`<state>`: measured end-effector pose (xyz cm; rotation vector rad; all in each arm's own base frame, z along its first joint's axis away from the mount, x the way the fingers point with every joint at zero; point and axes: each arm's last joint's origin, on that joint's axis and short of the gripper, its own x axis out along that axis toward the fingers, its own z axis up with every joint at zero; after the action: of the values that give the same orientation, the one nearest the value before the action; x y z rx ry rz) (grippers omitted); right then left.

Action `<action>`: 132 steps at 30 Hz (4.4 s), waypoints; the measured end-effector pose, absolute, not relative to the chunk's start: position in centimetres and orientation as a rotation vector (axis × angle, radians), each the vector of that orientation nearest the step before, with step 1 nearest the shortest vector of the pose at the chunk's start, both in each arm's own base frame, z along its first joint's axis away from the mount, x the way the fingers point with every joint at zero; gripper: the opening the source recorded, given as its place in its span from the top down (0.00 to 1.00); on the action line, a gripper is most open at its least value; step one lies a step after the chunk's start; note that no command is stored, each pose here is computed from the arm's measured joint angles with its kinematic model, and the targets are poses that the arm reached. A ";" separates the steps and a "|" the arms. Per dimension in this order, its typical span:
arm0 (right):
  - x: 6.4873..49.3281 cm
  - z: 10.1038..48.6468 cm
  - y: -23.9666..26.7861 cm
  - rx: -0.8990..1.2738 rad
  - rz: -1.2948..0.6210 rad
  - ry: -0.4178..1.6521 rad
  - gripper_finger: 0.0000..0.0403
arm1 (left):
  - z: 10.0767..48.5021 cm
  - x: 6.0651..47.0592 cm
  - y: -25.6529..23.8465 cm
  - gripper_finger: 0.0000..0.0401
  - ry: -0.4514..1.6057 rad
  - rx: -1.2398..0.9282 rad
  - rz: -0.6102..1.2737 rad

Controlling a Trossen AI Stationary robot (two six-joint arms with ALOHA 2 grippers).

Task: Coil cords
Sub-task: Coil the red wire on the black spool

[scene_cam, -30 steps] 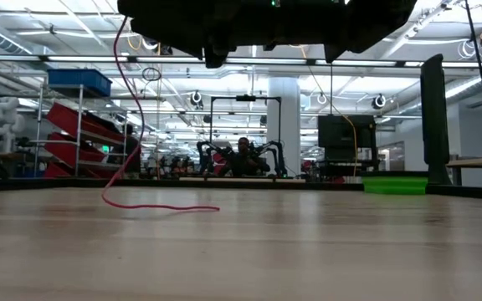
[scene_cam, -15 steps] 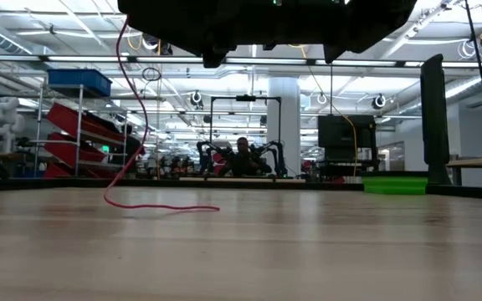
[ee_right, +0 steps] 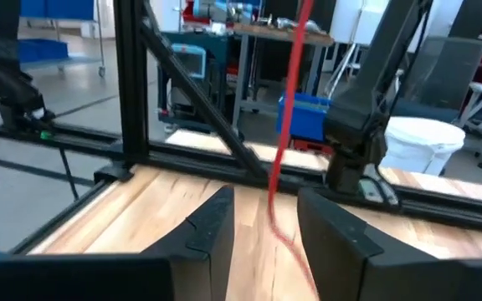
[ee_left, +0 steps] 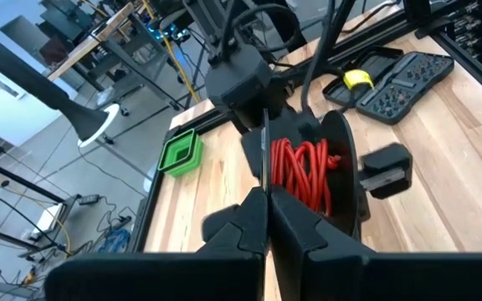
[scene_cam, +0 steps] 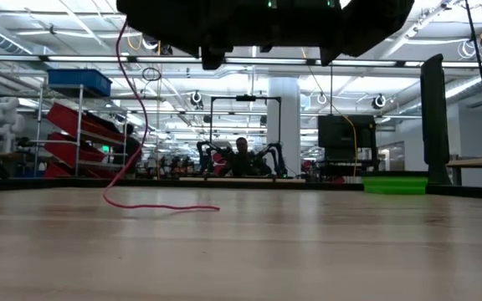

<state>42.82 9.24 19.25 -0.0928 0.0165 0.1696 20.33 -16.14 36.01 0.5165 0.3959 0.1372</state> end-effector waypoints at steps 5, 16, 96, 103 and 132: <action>44.0 17.7 9.5 -0.096 0.183 0.045 0.79 | 36.0 20.3 -16.1 0.98 0.395 0.515 0.138; 45.8 18.2 9.7 -0.124 0.192 0.152 0.98 | 36.1 20.3 -16.2 0.98 0.395 0.516 0.134; 45.5 16.5 8.7 -0.242 -0.024 0.317 0.67 | 35.9 20.3 -16.2 0.98 0.403 0.523 0.135; 45.4 16.2 8.6 -0.245 -0.024 0.352 0.83 | 35.9 20.3 -16.2 0.98 0.403 0.523 0.135; 44.7 17.6 8.5 -0.203 -0.014 0.410 0.81 | 35.9 20.3 -16.2 0.98 0.403 0.523 0.136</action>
<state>44.71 8.52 17.55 -0.2033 0.4095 -0.0140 20.26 -16.16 35.91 0.5230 0.4035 0.1355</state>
